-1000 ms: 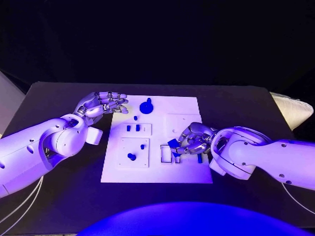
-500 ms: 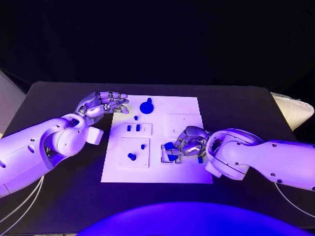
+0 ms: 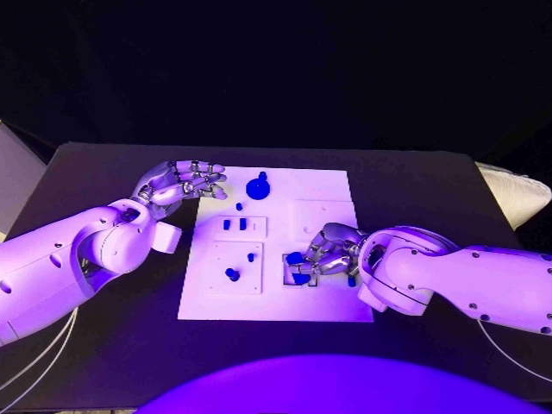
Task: Assemble the parts on the task board
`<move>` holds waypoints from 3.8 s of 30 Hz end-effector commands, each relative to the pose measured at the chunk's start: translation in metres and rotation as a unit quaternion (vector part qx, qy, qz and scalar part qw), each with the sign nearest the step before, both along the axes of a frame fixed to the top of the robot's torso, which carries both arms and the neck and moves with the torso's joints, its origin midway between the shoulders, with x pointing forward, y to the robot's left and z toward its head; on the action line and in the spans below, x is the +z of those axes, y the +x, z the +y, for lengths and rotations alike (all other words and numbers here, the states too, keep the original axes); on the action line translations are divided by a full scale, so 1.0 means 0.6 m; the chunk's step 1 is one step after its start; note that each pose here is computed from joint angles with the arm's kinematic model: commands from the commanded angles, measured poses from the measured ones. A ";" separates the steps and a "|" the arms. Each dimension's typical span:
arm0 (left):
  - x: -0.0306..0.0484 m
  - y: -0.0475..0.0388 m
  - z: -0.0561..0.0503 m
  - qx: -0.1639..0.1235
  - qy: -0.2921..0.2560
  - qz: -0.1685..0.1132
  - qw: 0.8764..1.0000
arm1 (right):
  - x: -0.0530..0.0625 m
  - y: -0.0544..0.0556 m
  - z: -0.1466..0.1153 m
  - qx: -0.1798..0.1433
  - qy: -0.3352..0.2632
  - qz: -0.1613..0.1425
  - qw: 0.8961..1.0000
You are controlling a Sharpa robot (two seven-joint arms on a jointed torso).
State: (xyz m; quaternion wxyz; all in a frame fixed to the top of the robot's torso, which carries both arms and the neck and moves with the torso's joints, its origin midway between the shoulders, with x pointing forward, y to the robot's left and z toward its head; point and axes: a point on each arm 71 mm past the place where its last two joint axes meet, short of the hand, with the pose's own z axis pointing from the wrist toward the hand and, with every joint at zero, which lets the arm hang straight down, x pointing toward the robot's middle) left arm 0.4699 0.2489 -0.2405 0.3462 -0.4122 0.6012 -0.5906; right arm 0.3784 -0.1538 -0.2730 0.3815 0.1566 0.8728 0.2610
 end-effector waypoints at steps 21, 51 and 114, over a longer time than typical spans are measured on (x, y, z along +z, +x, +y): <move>0.001 -0.001 -0.001 -0.006 -0.003 -0.001 1.000 | -0.002 0.004 0.003 0.005 -0.008 -0.027 1.000; 0.000 -0.001 0.005 -0.002 0.001 0.001 1.000 | 0.023 -0.024 -0.045 0.037 0.097 -0.034 0.994; -0.002 -0.002 0.003 -0.004 0.000 0.004 1.000 | 0.010 -0.011 0.006 0.067 0.067 -0.109 0.989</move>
